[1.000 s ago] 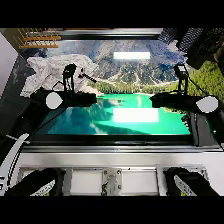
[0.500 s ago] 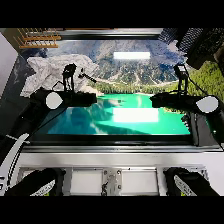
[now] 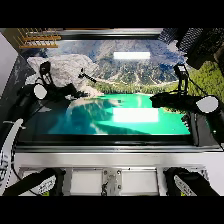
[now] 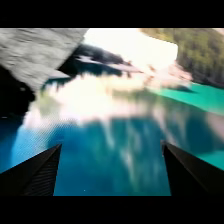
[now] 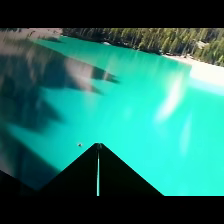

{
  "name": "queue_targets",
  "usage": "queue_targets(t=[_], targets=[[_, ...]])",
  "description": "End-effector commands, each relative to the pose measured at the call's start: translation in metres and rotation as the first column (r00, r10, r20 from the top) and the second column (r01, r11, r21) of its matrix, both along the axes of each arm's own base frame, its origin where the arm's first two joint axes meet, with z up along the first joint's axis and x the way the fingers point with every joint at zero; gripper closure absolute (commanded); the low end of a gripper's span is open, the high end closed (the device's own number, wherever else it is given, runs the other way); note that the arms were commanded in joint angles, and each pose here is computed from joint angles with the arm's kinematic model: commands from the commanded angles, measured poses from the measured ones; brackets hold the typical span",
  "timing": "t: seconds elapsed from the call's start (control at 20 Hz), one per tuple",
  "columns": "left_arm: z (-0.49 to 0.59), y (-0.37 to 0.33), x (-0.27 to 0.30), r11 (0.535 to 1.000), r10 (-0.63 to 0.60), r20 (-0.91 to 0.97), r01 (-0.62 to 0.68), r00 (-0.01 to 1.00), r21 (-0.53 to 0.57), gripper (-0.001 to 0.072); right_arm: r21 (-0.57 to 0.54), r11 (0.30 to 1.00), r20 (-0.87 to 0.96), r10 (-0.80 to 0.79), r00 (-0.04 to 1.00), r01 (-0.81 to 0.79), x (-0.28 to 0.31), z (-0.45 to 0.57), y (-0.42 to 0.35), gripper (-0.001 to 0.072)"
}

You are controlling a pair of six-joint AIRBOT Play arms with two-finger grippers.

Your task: Fold the clothes and pants, and hang the long-sleeved shirts on hangers.

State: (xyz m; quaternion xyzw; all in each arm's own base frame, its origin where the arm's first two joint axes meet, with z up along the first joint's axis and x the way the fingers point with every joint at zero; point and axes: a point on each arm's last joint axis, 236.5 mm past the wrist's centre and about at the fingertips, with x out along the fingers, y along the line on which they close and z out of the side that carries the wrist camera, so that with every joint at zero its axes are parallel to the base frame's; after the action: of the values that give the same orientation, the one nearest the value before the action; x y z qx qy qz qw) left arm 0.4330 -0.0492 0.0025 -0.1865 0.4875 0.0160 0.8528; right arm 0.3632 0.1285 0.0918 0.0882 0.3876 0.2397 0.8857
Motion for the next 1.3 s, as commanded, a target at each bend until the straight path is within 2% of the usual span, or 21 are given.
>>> queue_targets(t=[0.0, 0.1, 0.25, 0.45, 0.75, 0.8, 0.85, 0.9, 1.05, 1.25], targets=[[-0.052, 0.061, 0.018, 0.989, 0.147, -0.084, -0.148, 0.986, -0.009, 0.0011, 0.000, 1.000, -0.001, 0.001, 1.000, -0.001, 0.000, 0.000, 0.000, 0.0691], [-0.072, 0.067, 0.033, 0.990, 0.142, -0.111, -0.143, 0.984, -0.001, 0.0011, 0.000, 1.000, -0.001, 0.001, 1.000, -0.001, 0.000, 0.000, 0.000, 0.0691], [-0.093, 0.054, 0.053, 0.998, 0.057, -0.146, -0.054, 0.988, 0.023, 0.0011, 0.000, 1.000, -0.001, 0.001, 1.000, -0.001, 0.000, 0.000, 0.000, 0.0691], [-0.116, 0.049, 0.066, 0.985, -0.055, -0.217, 0.088, 0.975, 0.148, 0.0010, 0.000, 1.000, -0.001, 0.001, 1.000, -0.001, 0.000, 0.000, 0.000, 0.0691], [-0.126, 0.034, 0.073, 0.977, -0.091, -0.238, 0.132, 0.967, 0.166, 0.0013, 0.000, 1.000, -0.001, 0.001, 1.000, -0.001, 0.000, 0.000, 0.000, 0.0691], [-0.126, 0.034, 0.074, 0.978, -0.085, -0.235, 0.126, 0.968, 0.165, 0.0171, 0.000, 1.000, -0.001, 0.001, 1.000, -0.001, 0.000, 0.000, 0.000, 0.0691], [-0.125, 0.033, 0.074, 0.979, -0.085, -0.234, 0.125, 0.968, 0.164, 0.0500, 0.000, 1.000, -0.001, 0.001, 1.000, -0.001, 0.000, 0.000, 0.000, 0.0691], [-0.124, 0.033, 0.074, 0.979, -0.085, -0.232, 0.124, 0.969, 0.162, 0.0696, 0.000, 1.000, -0.001, 0.001, 1.000, -0.001, 0.000, 0.000, 0.000, 0.0691], [-0.094, 0.023, 0.079, 0.979, -0.100, -0.177, 0.129, 0.979, 0.160, 0.0703, 0.000, 1.000, -0.001, 0.001, 1.000, -0.001, 0.000, 0.000, 0.000, 0.0691], [-0.018, -0.034, 0.073, 0.957, -0.223, -0.062, 0.231, 0.973, 0.175, 0.0702, 0.001, 1.000, 0.013, -0.011, 1.000, 0.011, 0.004, 0.002, -0.001, 0.0692]])
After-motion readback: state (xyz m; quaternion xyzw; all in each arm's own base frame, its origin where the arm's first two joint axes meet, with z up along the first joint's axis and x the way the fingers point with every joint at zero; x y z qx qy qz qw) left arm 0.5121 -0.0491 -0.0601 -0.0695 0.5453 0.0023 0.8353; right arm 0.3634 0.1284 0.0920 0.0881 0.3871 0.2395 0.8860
